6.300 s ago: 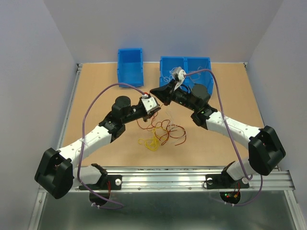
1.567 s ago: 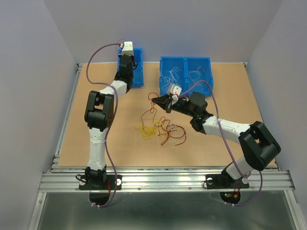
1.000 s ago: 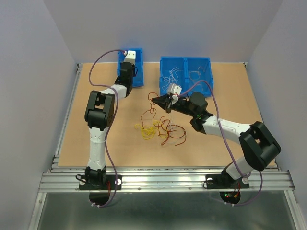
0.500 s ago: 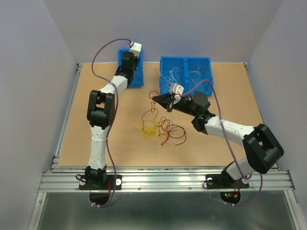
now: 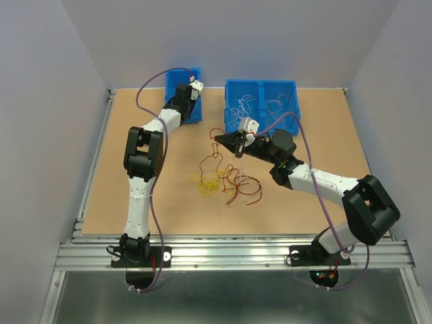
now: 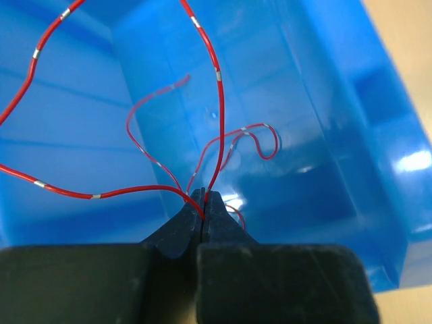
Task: Untangle the cables
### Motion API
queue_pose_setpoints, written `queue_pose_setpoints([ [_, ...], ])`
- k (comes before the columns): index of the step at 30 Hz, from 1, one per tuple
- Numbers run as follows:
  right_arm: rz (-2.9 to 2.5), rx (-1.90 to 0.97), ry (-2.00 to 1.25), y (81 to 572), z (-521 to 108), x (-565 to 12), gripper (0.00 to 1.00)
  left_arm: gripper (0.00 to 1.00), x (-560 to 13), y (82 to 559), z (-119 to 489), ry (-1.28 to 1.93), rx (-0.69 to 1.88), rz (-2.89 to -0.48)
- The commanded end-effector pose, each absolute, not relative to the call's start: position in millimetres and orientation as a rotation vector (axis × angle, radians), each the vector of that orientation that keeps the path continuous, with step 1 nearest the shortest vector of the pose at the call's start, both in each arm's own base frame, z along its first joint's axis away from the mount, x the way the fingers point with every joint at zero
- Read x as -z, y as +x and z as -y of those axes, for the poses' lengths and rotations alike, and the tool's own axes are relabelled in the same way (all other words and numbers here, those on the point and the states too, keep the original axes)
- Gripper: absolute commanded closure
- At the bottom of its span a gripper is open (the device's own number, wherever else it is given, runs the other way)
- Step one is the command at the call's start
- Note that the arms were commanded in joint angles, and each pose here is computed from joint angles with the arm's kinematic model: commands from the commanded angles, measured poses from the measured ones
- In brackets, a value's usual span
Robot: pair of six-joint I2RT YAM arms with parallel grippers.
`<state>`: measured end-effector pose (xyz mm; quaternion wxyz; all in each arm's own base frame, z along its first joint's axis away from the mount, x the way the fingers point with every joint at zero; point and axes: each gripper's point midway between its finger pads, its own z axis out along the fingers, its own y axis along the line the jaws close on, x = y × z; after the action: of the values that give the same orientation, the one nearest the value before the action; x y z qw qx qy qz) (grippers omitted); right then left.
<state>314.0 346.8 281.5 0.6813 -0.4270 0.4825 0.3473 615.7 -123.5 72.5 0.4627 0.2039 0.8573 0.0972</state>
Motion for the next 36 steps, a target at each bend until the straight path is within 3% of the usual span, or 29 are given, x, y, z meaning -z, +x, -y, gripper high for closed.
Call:
queue_pose_setpoints([
  [1,-1.03,-0.769,-0.947,308,-341,-298,0.99,1.0,-65,595,121,0.568,-0.246,-2.199],
  [7,-1.041,-0.762,-0.936,309,-339,-298,0.99,1.0,-35,553,126,0.703,-0.151,-2.327],
  [12,-1.045,-0.753,-0.928,308,-336,-300,0.99,1.0,-45,527,126,0.687,-0.091,-2.354],
  [14,-1.049,-0.75,-0.924,309,-335,-299,0.99,0.95,-56,519,128,0.667,-0.065,-2.338],
  [20,-1.055,-0.743,-0.916,310,-334,-300,0.99,0.7,-77,515,125,0.617,-0.066,-2.284],
  [26,-1.065,-0.734,-0.907,312,-333,-299,0.99,0.55,-86,515,122,0.626,-0.085,-2.266],
  [30,-1.078,-0.73,-0.889,315,-332,-299,1.0,0.49,-115,520,116,0.59,-0.13,-2.217],
  [31,-1.082,-0.727,-0.881,316,-331,-300,0.99,0.44,-121,520,115,0.586,-0.135,-2.206],
  [34,-1.094,-0.722,-0.865,320,-329,-300,0.99,0.05,-151,516,114,0.575,-0.135,-2.149],
  [36,-1.098,-0.719,-0.851,322,-328,-302,1.0,0.01,-169,512,111,0.56,-0.14,-2.116],
])
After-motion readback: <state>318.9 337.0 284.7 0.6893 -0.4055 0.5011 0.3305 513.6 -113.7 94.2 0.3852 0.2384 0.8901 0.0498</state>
